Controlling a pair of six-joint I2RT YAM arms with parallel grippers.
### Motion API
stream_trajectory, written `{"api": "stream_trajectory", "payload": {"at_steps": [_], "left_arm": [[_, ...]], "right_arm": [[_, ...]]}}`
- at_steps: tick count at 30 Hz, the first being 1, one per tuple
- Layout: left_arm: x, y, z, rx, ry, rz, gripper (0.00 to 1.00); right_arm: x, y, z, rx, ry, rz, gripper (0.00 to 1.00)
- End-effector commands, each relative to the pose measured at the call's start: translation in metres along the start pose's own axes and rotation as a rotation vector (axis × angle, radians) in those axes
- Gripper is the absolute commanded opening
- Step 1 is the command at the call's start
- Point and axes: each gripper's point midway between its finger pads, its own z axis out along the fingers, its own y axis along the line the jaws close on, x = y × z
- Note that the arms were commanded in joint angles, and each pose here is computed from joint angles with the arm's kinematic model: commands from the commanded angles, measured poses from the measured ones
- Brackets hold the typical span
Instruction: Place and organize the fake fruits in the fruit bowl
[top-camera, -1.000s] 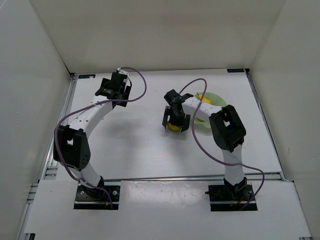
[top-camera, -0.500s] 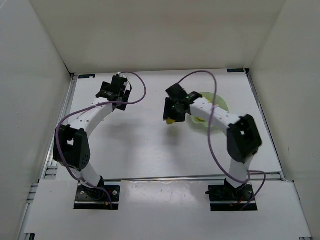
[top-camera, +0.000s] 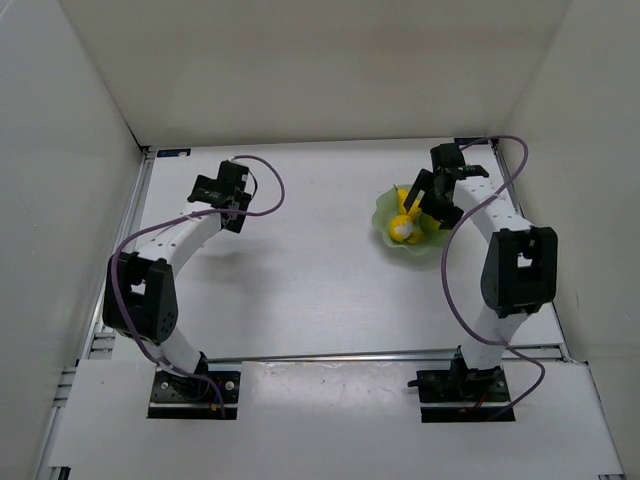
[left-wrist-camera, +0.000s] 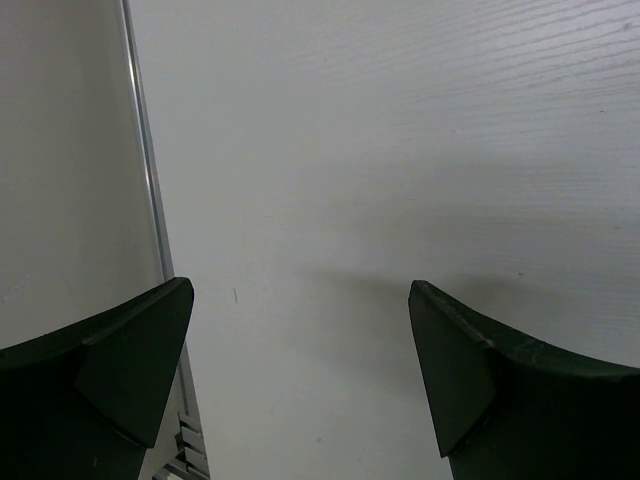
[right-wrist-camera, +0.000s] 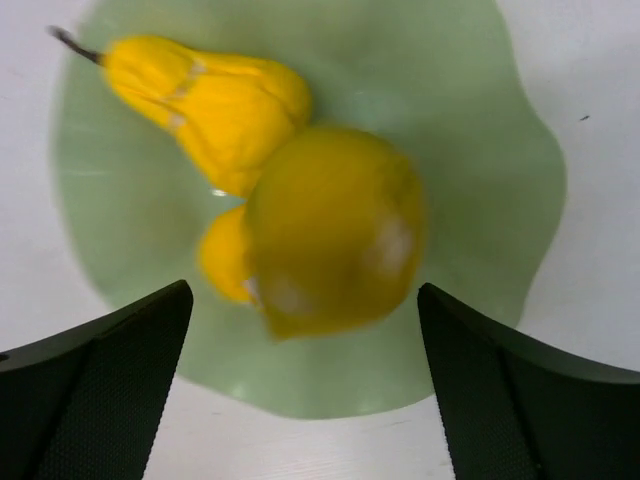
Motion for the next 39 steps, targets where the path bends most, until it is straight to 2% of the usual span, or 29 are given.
{"api": "stream_trajectory", "payload": {"at_steps": [1, 7, 11, 16, 18, 21, 22, 25, 30, 33, 39], "left_arm": [[-0.015, 0.024, -0.02, -0.044, -0.072, -0.056, 1.0], [-0.013, 0.035, -0.024, -0.058, -0.077, -0.09, 1.0], [-0.005, 0.045, -0.023, -0.075, -0.066, -0.121, 1.0], [0.018, 0.067, -0.018, -0.129, -0.022, -0.203, 1.0], [0.027, 0.077, -0.018, -0.149, -0.011, -0.246, 1.0], [0.055, 0.087, -0.015, -0.137, 0.036, -0.313, 1.0], [0.072, 0.09, -0.012, -0.142, 0.075, -0.323, 1.0], [0.093, 0.101, -0.014, -0.153, 0.105, -0.371, 1.0], [0.115, 0.102, -0.014, -0.133, 0.134, -0.418, 1.0], [0.114, 0.104, -0.015, -0.127, 0.134, -0.426, 1.0], [0.11, 0.115, -0.017, -0.124, 0.113, -0.452, 1.0]], "right_arm": [[-0.018, 0.0, -0.03, -0.017, -0.037, -0.045, 1.0], [-0.054, -0.007, -0.096, -0.069, -0.217, -0.016, 1.0], [-0.054, -0.04, -0.135, -0.073, -0.277, 0.038, 1.0], [-0.016, -0.116, -0.126, 0.078, -0.204, 0.102, 1.0], [0.011, -0.144, -0.11, 0.122, -0.124, 0.145, 1.0], [0.053, -0.157, -0.1, 0.089, -0.038, 0.159, 1.0], [0.054, -0.156, -0.107, 0.072, -0.087, 0.166, 1.0], [0.072, -0.158, -0.106, 0.055, -0.102, 0.194, 1.0], [0.079, -0.146, -0.1, 0.003, -0.05, 0.31, 1.0], [0.068, -0.137, -0.102, -0.036, -0.079, 0.366, 1.0], [0.067, -0.137, -0.102, -0.039, -0.079, 0.378, 1.0]]}}
